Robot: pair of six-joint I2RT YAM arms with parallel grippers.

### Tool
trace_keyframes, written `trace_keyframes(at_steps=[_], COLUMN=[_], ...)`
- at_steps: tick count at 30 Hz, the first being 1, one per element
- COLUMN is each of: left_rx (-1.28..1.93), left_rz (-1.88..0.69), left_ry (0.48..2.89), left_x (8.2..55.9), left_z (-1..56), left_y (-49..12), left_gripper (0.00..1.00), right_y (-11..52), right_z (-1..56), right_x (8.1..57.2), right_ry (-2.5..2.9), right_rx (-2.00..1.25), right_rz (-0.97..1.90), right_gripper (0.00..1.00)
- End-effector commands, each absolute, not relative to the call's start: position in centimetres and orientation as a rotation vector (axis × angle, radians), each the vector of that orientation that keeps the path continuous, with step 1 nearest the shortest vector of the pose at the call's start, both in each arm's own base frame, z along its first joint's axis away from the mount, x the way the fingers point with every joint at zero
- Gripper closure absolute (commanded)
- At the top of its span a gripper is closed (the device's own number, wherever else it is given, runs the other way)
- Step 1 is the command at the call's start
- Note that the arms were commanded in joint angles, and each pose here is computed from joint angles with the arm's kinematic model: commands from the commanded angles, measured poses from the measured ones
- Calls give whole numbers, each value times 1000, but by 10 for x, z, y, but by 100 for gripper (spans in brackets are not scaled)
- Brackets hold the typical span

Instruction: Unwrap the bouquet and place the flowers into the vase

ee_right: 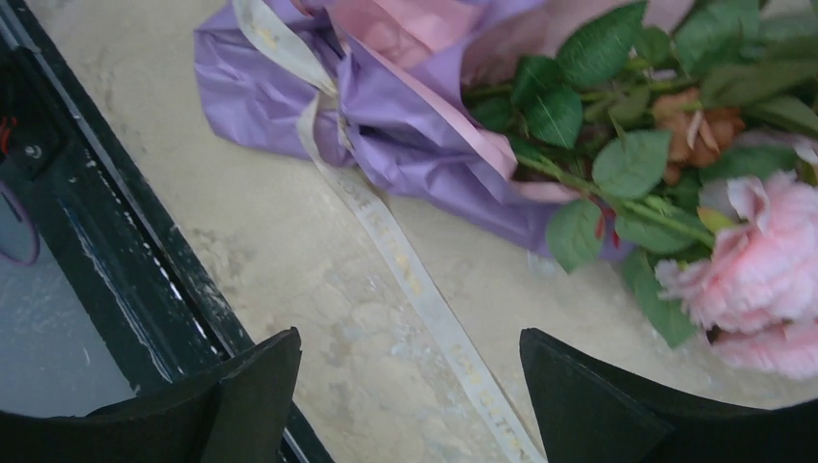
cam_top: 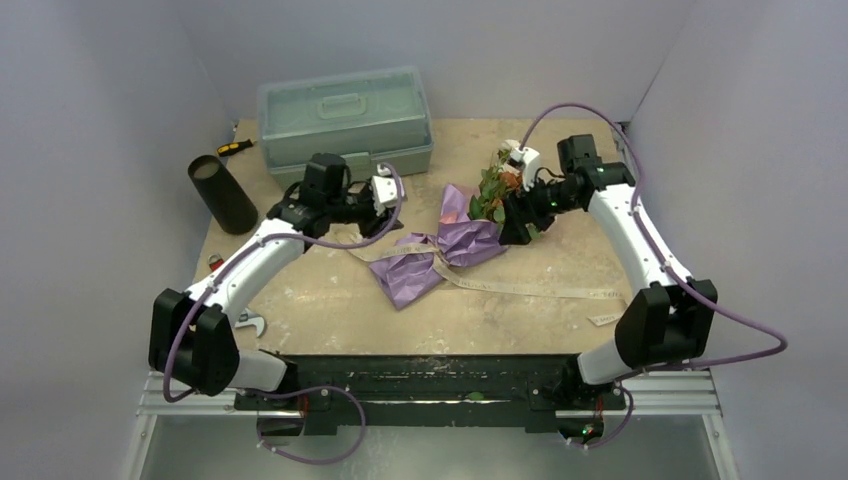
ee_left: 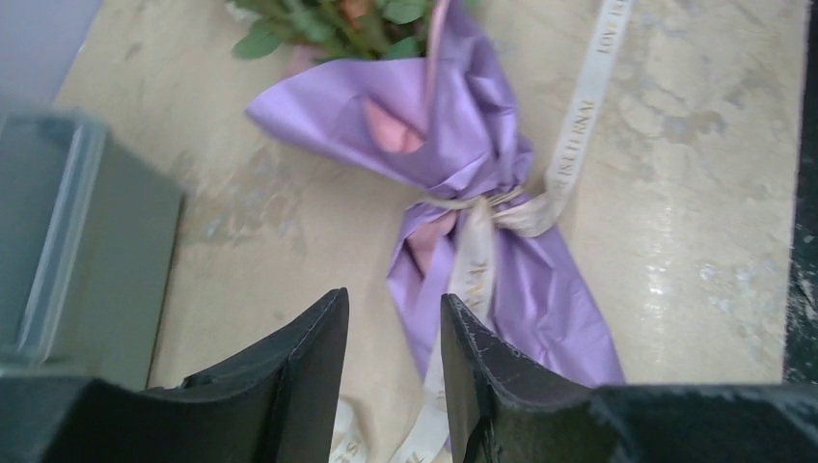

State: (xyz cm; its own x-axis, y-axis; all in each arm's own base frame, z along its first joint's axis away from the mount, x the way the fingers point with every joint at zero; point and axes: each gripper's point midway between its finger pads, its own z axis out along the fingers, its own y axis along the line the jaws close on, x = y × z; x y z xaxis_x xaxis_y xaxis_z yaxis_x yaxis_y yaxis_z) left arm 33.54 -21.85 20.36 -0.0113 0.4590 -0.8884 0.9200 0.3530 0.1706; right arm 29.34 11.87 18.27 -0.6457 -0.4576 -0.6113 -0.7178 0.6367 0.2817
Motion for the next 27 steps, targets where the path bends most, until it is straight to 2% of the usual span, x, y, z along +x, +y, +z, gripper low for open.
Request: trace_keyframes(at_steps=[1, 7, 15, 23, 27], left_rx=[1498, 1679, 1737, 1815, 1833], left_rz=[-626, -581, -520, -417, -352], left_ry=[1446, 1341, 1402, 1467, 1473], left_x=[306, 286, 298, 305, 314], left_z=[202, 173, 140, 102, 94], left_y=[-258, -296, -318, -308, -305], left_gripper=[61, 61, 60, 60, 63], right_y=[163, 197, 206, 193, 184], right_z=[216, 194, 144, 94, 80], right_x=[325, 357, 372, 373, 373], right_ry=[2192, 2191, 2301, 2381, 2388], right_rx=[-918, -992, -1115, -1212, -1255], right_rz=[777, 703, 612, 502, 442], right_gripper=[12, 6, 8, 27, 42])
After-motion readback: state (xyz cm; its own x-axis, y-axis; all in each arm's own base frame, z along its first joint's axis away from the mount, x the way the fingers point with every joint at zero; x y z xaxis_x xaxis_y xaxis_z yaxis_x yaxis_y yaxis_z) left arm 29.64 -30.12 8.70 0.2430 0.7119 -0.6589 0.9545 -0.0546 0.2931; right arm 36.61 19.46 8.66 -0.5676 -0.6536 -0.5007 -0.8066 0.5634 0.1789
